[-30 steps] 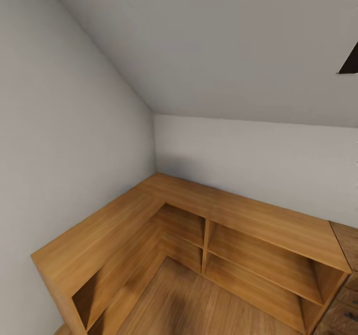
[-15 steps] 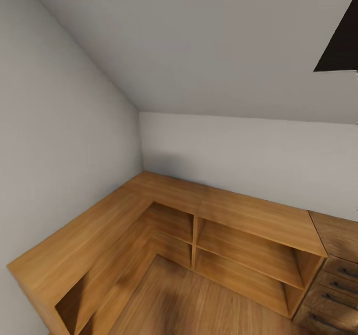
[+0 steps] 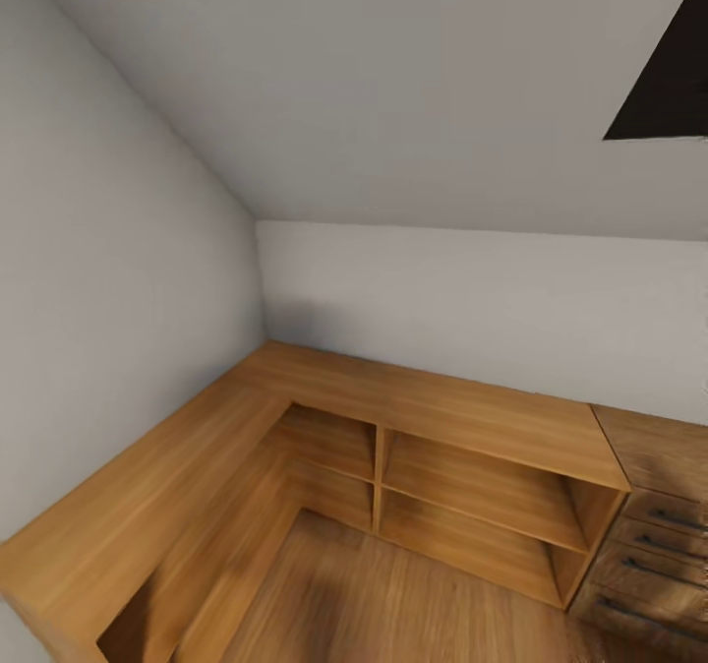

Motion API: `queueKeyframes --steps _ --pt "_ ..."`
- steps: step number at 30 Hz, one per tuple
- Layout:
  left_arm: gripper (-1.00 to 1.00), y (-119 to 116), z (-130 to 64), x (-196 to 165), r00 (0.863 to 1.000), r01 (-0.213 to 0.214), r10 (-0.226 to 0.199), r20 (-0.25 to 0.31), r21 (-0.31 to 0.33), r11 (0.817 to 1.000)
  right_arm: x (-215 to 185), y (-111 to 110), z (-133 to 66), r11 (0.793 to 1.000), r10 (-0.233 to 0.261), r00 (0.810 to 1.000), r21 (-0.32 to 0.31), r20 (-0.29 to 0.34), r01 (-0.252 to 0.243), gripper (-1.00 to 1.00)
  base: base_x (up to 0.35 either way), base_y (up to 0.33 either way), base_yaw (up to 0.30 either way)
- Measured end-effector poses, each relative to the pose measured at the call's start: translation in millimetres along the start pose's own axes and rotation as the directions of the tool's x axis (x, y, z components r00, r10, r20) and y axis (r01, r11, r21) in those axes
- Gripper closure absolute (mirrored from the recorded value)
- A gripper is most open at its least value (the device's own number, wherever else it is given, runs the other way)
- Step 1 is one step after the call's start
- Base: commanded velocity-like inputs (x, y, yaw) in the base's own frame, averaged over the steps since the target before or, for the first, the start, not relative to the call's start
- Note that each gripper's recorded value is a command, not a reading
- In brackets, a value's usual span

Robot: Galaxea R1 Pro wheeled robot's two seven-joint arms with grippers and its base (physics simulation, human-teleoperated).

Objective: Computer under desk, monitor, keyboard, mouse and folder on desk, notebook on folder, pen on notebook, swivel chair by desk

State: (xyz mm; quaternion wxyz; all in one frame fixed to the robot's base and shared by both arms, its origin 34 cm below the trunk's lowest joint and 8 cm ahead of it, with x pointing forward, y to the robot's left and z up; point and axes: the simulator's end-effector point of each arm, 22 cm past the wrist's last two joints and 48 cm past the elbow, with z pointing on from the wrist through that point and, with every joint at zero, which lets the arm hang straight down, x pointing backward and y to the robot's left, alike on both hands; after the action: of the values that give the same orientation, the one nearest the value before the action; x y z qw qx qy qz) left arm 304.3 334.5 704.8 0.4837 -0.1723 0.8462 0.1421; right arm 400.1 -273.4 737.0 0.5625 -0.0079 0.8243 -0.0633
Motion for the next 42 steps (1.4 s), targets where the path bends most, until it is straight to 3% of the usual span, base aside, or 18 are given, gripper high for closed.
queueKeyframes --steps 12,29,42 --pt "-1.0 -0.4 -0.2 0.4 1.0 0.001 -0.001 -0.001 -0.001 1.0 0.1 -0.5 0.2 1.0 -0.002 1.0 -0.001 0.0 0.002 -1.0 0.061 0.024 -0.288" --pt "-1.0 0.0 -0.3 0.3 1.0 0.0 0.0 -0.001 -0.001 1.0 -0.1 -0.5 0.0 1.0 -0.003 1.0 -0.002 0.001 0.003 -1.0 0.289 0.003 -0.297" --pt "-1.0 0.6 0.0 0.3 1.0 -0.001 0.001 -0.001 -0.002 1.0 0.1 -0.4 0.3 1.0 -0.003 1.0 -0.002 0.0 0.003 -1.0 0.023 0.051 -0.297"
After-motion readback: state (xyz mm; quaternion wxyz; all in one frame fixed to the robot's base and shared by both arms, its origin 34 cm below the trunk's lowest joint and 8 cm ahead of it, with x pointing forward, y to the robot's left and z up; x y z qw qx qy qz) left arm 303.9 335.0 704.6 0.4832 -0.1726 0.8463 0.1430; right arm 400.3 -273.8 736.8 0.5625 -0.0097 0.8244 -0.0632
